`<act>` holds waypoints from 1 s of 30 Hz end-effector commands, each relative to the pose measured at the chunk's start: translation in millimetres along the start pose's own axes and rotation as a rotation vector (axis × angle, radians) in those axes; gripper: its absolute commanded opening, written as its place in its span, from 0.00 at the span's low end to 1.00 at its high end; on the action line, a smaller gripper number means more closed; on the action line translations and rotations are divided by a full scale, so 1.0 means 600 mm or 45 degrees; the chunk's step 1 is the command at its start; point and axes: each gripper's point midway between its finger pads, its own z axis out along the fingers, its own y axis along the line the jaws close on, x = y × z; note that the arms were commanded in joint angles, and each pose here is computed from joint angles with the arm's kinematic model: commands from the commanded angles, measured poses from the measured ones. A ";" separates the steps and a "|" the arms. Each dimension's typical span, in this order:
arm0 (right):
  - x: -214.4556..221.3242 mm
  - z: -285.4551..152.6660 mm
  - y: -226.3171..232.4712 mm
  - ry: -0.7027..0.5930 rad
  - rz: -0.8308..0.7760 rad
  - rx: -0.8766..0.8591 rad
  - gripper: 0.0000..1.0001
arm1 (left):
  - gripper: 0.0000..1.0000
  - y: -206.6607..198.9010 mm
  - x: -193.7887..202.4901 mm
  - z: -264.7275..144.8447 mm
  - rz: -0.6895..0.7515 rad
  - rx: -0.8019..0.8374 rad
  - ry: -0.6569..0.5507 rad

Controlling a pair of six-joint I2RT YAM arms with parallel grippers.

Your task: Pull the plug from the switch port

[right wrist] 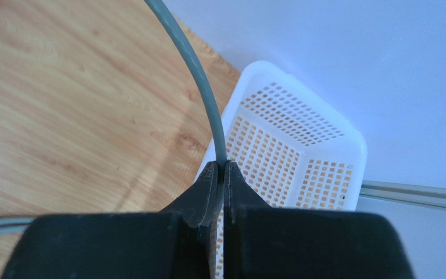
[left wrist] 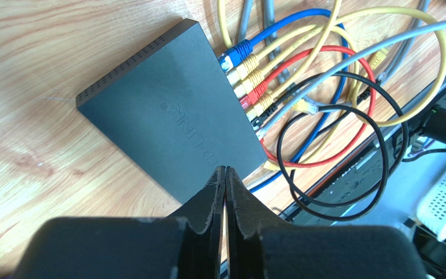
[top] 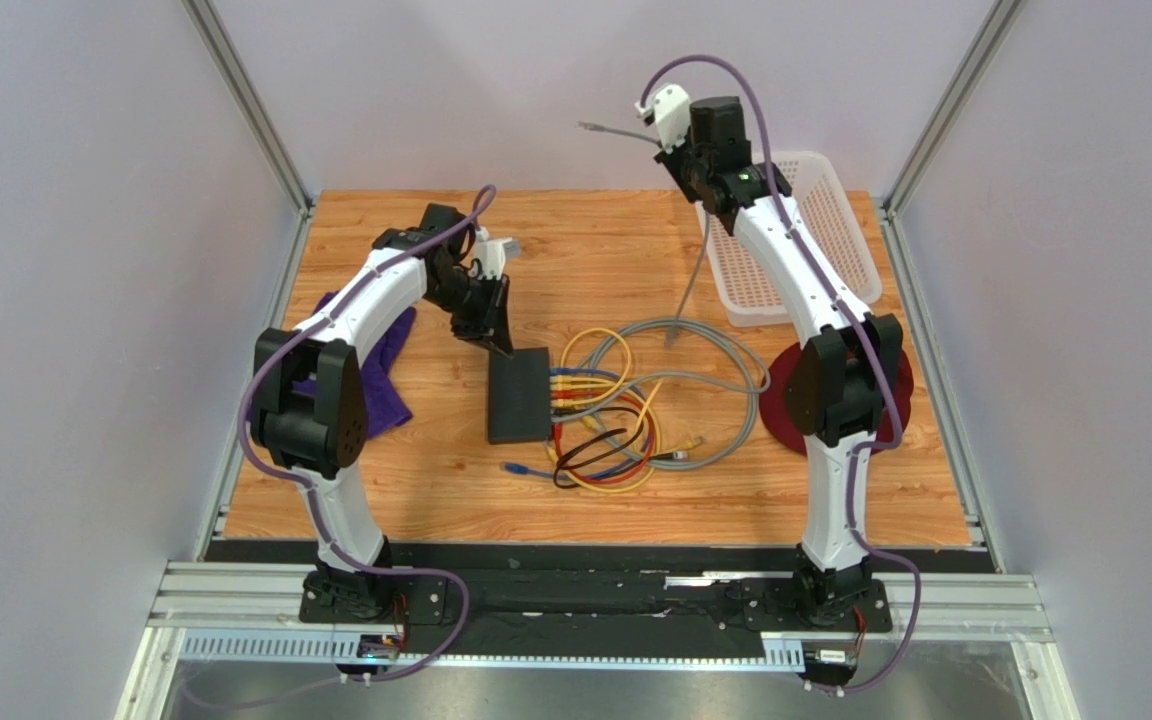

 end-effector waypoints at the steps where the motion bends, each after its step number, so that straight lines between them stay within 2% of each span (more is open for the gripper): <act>1: -0.102 -0.019 -0.028 -0.266 0.269 0.020 0.00 | 0.11 -0.015 -0.007 -0.043 0.117 -0.034 -0.057; 7: -0.087 0.093 0.002 -0.267 0.448 0.022 0.00 | 0.13 -0.003 0.025 -0.050 0.173 -0.090 -0.030; 8: -0.058 0.131 0.021 -0.226 0.458 0.017 0.00 | 0.14 0.000 0.030 -0.048 0.170 -0.093 -0.018; 11: -0.031 0.186 0.028 -0.219 0.494 0.080 0.00 | 0.14 0.004 0.042 -0.039 0.153 -0.085 0.008; 14: -0.005 0.224 0.059 -0.205 0.458 0.043 0.00 | 0.15 0.006 0.047 -0.032 0.139 -0.074 0.031; 17: 0.020 0.235 0.097 -0.144 0.408 -0.036 0.11 | 0.15 0.007 0.045 -0.028 0.125 -0.067 0.044; 18: 0.041 0.237 0.109 -0.091 0.397 -0.054 0.19 | 0.16 0.007 0.043 -0.025 0.118 -0.061 0.048; 20: 0.052 0.232 0.113 -0.053 0.394 -0.050 0.45 | 0.17 0.006 0.040 -0.021 0.101 -0.049 0.052; 21: 0.060 0.227 0.117 -0.019 0.401 -0.054 0.64 | 0.20 0.004 0.036 -0.019 0.092 -0.032 0.051; 22: 0.056 0.218 0.110 -0.014 0.418 -0.043 0.68 | 0.21 0.001 0.035 -0.019 0.089 -0.019 0.052; 24: 0.021 0.180 0.092 -0.048 0.460 -0.047 0.74 | 0.29 -0.004 0.022 -0.023 0.075 0.015 0.027; 26: -0.029 0.131 0.083 -0.126 0.470 -0.123 0.74 | 0.36 -0.008 0.003 -0.033 0.066 0.027 -0.017; 27: -0.043 0.112 0.091 -0.145 0.469 -0.188 0.74 | 0.44 -0.002 -0.003 -0.037 0.052 0.020 -0.030; 30: -0.074 0.044 0.142 -0.208 0.502 -0.477 0.75 | 0.54 0.003 -0.025 -0.057 0.011 0.015 -0.075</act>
